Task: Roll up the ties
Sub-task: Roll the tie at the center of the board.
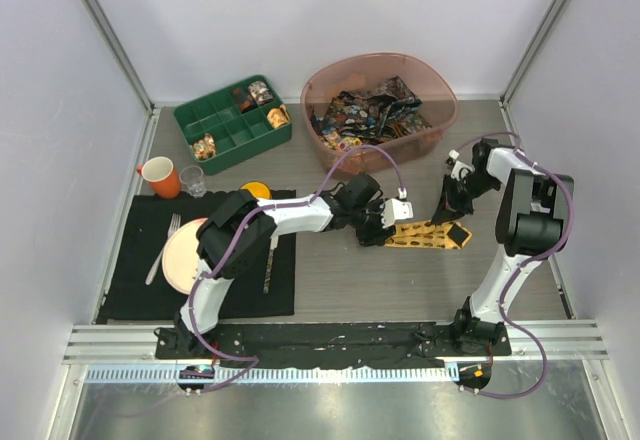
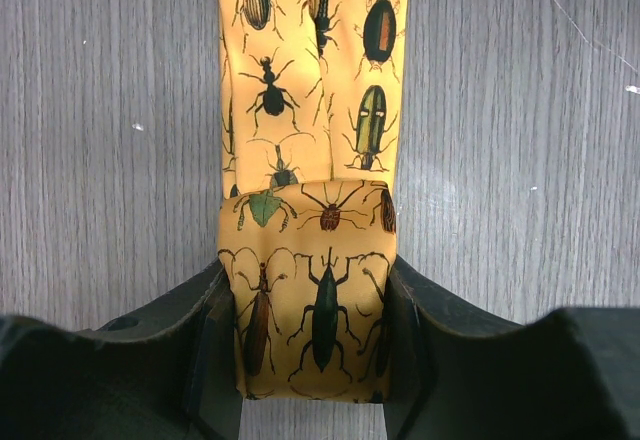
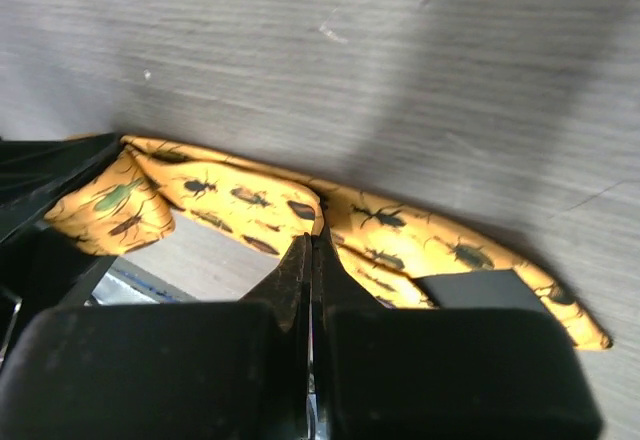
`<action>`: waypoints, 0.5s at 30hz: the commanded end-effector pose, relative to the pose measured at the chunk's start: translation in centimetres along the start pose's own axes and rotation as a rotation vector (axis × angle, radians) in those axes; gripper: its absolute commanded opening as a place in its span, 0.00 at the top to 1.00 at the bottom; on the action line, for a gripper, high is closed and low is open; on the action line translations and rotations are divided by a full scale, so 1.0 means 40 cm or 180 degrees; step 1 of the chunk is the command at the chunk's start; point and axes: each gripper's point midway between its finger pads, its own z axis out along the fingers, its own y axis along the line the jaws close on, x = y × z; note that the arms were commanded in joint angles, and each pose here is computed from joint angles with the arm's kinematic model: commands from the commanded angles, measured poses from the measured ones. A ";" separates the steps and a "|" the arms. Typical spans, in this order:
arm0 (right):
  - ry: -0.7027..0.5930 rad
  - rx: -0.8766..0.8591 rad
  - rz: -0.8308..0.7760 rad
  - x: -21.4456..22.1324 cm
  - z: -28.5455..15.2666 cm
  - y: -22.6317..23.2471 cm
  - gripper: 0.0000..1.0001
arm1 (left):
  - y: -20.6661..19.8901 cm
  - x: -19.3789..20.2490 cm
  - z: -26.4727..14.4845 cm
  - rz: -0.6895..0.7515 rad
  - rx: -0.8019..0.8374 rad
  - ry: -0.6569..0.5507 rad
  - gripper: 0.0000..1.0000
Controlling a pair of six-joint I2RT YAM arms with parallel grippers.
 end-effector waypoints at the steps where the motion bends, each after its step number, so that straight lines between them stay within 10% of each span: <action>1: -0.0125 -0.0053 -0.0027 0.009 -0.090 0.035 0.99 | -0.049 0.207 -0.008 -0.0320 0.0063 0.0843 0.94; 15: 0.0059 0.0979 -0.0038 0.029 -0.004 -0.170 0.99 | -0.037 0.208 -0.021 -0.0476 -0.0047 0.0811 1.00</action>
